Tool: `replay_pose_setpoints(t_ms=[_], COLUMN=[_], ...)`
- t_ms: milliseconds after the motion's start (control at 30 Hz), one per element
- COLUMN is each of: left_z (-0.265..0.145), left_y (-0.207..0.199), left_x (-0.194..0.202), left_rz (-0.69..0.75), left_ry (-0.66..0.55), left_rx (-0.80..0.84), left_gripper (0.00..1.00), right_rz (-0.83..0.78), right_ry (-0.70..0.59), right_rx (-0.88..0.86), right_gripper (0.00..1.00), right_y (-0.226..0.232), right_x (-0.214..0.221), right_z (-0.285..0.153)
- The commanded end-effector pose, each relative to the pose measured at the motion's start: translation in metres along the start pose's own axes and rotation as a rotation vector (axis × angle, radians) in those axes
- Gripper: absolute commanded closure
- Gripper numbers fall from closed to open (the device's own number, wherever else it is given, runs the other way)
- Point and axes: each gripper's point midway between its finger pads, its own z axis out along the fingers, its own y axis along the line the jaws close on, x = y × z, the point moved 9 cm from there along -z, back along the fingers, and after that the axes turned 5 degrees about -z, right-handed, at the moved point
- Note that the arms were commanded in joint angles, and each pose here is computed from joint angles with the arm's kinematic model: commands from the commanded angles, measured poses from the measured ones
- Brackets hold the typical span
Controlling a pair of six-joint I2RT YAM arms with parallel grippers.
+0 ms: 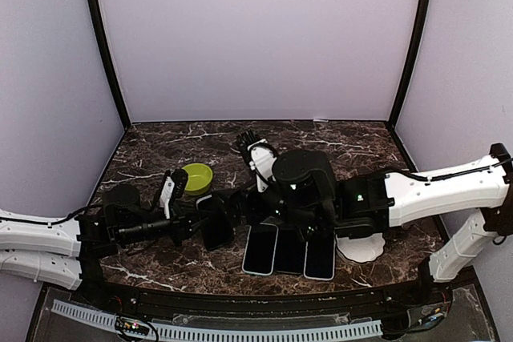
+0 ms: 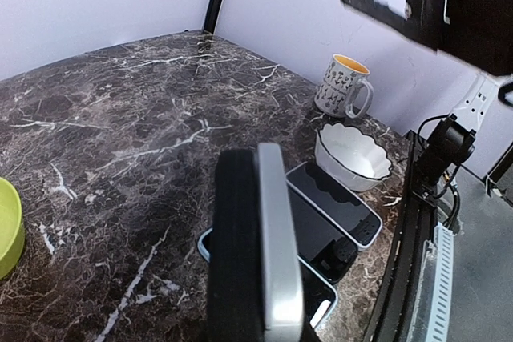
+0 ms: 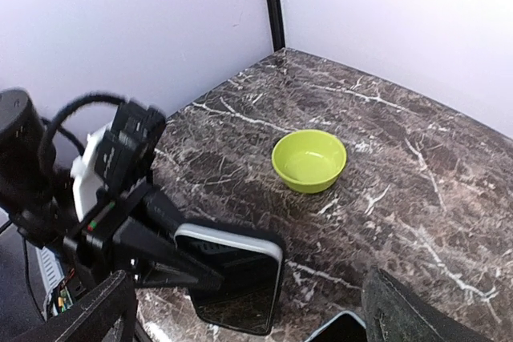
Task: Put the phone into the phone case
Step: Place the phone with the phone case at the center of the board.
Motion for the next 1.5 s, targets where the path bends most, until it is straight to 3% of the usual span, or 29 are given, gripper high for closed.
replay_pose_setpoints(t_ms=[0, 500, 767, 1000, 1200, 1467], left_z=[0.006, 0.025, 0.022, 0.027, 0.029, 0.032], left_y=[-0.006, 0.011, 0.011, 0.009, 0.011, 0.013], left_x=[-0.021, 0.006, 0.021, 0.03, 0.038, 0.043], left_rz=[0.088, 0.149, 0.222, 0.306, 0.289, 0.262], left_ry=[-0.216, -0.243, -0.217, -0.193, -0.19, -0.194], left_rx=[0.038, -0.025, 0.035, 0.087, 0.104, 0.114], left_gripper=[1.0, 1.0, 1.0, 1.0, 1.0, 1.0], right_rz=[-0.042, 0.013, 0.129, -0.023, -0.188, -0.29], right_ry=[-0.028, -0.066, -0.219, -0.096, -0.093, -0.021], right_rx=[0.018, -0.039, -0.01, -0.037, 0.015, 0.033], right_gripper=[0.02, 0.01, 0.02, 0.06, 0.06, 0.05], right_y=[-0.024, -0.083, -0.097, -0.086, -0.056, -0.032], right_x=[-0.033, -0.021, 0.01, 0.027, 0.03, 0.055], right_z=[0.001, 0.027, 0.015, 0.04, 0.052, 0.08])
